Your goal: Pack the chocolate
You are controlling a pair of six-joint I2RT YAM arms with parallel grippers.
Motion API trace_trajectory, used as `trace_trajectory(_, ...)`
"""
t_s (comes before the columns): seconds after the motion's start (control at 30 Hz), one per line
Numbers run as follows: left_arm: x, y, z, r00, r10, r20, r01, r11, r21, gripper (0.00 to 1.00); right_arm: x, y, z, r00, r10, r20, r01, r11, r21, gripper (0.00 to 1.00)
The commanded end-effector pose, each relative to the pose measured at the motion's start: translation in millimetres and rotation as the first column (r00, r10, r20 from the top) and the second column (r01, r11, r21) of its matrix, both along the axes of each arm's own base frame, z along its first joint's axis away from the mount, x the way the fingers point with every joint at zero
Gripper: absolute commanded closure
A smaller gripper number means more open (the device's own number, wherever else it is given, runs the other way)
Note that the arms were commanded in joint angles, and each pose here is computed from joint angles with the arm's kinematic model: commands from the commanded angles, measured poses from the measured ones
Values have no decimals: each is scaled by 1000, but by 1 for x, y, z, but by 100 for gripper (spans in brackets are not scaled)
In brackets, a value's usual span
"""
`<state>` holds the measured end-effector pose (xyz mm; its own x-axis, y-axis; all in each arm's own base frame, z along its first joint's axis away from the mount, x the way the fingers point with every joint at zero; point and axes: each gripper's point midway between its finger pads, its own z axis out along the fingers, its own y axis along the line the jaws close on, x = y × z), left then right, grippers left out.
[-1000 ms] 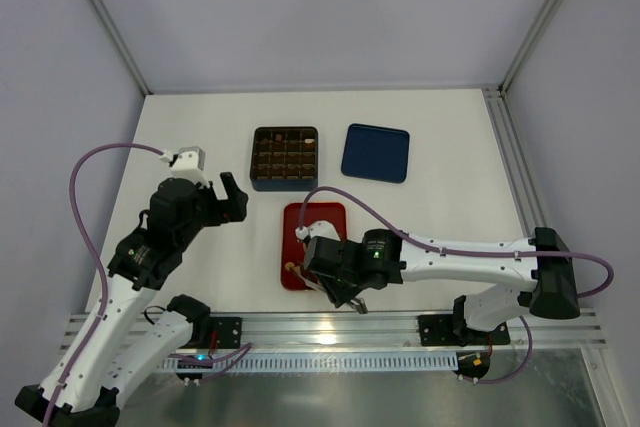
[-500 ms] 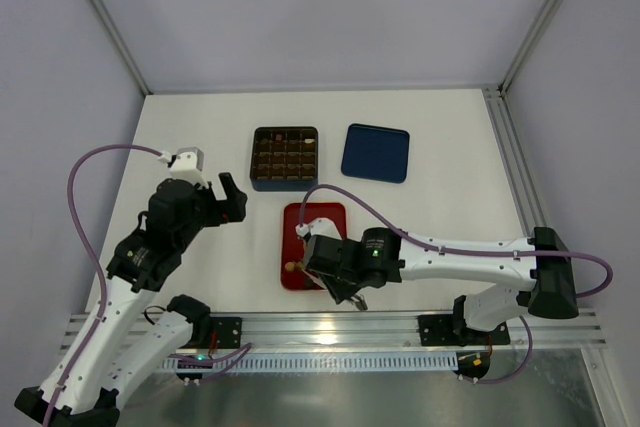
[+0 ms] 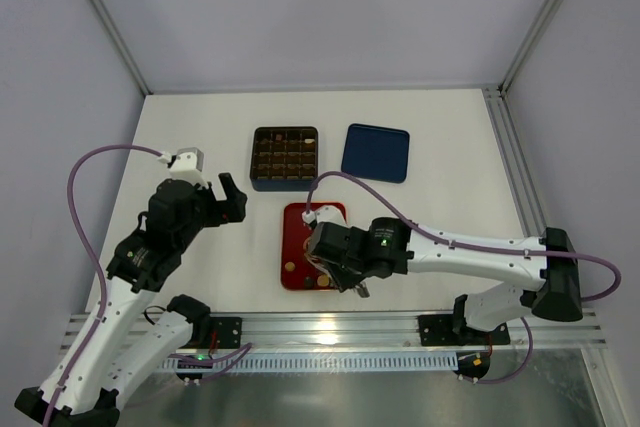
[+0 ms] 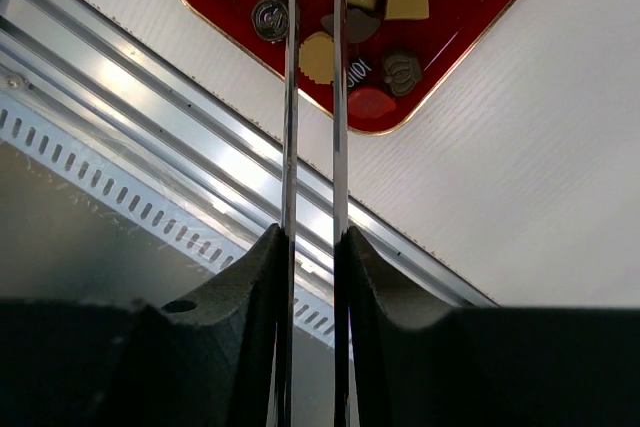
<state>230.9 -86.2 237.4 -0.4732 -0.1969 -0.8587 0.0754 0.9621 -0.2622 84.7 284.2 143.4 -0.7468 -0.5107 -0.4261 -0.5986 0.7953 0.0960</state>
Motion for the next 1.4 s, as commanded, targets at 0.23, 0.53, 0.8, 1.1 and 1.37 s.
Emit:
trace_trajectory(0.23,0,2,3,1000,11,16,-11,1000,-1,0,41,8,58,994,-40,98,24,987,159,74)
trace_trajectory(0.53,-1,3,1,1000,15,12,-15,1000,-1,0,136,41,107,963,-127,240,56,958,280,74)
trace_trajectory(0.8,-13,14,4,999,31,15,-32,999,23,0,230,85,110,941,-190,279,96,943,319,73)
trace_trajectory(1.1,-22,21,7,999,40,33,-41,999,28,0,280,130,101,946,-191,261,93,933,347,73)
trace_trajectory(1.37,-22,21,5,999,37,29,-38,999,33,0,290,135,62,951,-210,228,137,945,298,74)
